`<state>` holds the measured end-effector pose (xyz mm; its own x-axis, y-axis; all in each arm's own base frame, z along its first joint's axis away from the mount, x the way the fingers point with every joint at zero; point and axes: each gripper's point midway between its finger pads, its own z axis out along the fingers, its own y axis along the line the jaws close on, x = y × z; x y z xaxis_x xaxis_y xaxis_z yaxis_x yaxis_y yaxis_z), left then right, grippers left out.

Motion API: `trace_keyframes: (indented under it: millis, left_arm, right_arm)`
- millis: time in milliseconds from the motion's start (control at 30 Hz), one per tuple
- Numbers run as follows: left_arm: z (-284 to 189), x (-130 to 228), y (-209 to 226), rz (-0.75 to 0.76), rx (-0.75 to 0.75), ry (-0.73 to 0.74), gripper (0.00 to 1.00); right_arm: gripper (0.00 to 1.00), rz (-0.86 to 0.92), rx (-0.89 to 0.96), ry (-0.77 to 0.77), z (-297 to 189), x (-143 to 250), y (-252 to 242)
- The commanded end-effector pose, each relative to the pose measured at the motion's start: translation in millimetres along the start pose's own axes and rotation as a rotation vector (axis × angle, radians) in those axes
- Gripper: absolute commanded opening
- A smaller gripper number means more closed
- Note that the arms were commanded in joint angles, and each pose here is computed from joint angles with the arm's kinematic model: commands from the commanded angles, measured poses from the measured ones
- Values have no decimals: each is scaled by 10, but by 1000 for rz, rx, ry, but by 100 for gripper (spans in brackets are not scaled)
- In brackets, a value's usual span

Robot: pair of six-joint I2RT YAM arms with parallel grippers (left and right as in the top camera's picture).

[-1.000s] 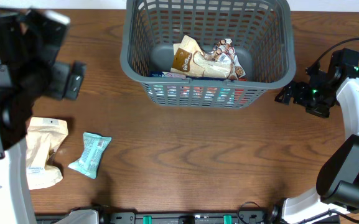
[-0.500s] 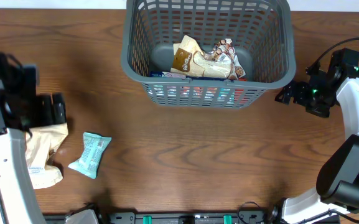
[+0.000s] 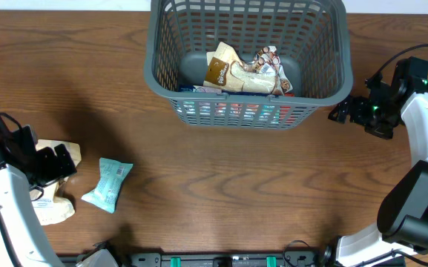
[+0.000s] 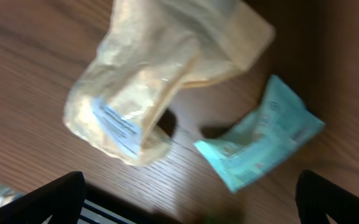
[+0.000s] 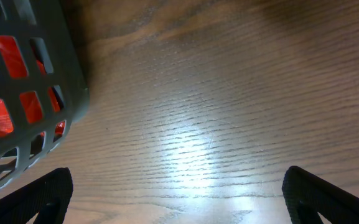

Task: Pack container
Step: 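Withdraw the left gripper and lower it onto the beige paper bag, then close the left gripper on the beige paper bag and lift it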

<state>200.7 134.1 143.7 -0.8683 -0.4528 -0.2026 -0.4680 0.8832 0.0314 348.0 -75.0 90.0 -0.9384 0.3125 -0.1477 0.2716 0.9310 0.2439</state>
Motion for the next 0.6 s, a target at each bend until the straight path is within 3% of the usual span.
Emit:
trace_keyframes:
  millis: [0, 367, 567]
  left_arm:
    - [109, 68, 183, 9, -91, 29, 98]
    - [410, -29, 234, 283, -97, 102, 99]
    - [546, -63, 176, 356, -51, 123, 99]
  right_arm:
    - [99, -29, -3, -11, -30, 0, 58]
    - [99, -30, -3, -14, -30, -6, 58]
    - [99, -30, -2, -15, -30, -9, 57]
